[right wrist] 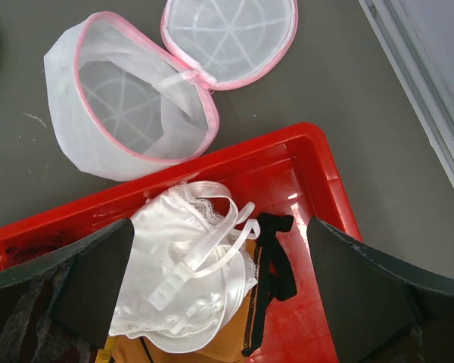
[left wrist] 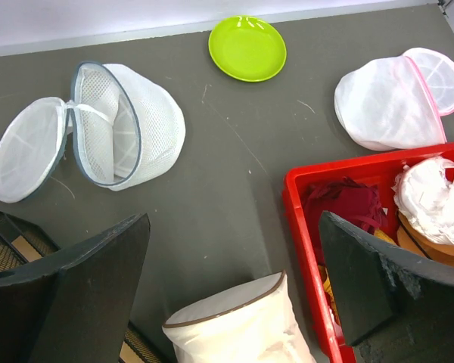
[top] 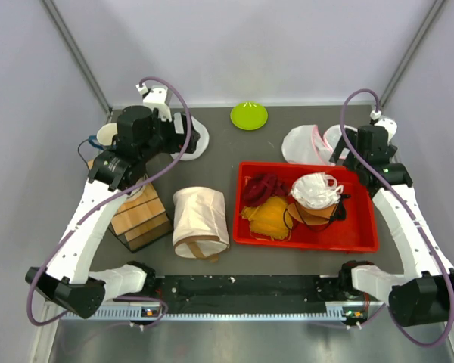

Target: Unzip the laundry bag and remove the bra

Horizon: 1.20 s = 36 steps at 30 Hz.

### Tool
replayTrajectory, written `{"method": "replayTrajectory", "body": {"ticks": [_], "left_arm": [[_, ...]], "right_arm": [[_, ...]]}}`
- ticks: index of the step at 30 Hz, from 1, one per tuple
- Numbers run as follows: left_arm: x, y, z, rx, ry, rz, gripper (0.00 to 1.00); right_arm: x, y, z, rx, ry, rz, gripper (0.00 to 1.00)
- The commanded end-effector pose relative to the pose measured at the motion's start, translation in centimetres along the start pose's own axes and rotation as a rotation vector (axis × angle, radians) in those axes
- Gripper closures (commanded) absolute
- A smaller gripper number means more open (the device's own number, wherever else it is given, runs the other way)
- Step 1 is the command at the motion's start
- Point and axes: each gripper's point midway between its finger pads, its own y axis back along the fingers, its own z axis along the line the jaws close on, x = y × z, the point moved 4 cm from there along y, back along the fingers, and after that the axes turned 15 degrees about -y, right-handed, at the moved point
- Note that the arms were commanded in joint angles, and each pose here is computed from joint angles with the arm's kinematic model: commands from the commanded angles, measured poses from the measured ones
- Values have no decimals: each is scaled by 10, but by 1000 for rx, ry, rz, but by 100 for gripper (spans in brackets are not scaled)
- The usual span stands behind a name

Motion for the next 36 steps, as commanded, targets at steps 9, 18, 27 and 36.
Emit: {"method": "replayTrajectory", "body": {"ticks": [9,18,27,36], "left_arm": [[-1,0,-5,21,24,25,1],[-7,6,0,-11,29,-17,1],[-21,40,34,-190,2,-13,1],[-25,49,46,-206,48,-41,1]], "right_arm": [[-12,27,28,-217,6,-24,1],[76,79,102,-594,272,140,1],[177,141,126,-988,582,227,2],[238,210,143,-1347,672,328,6]]}}
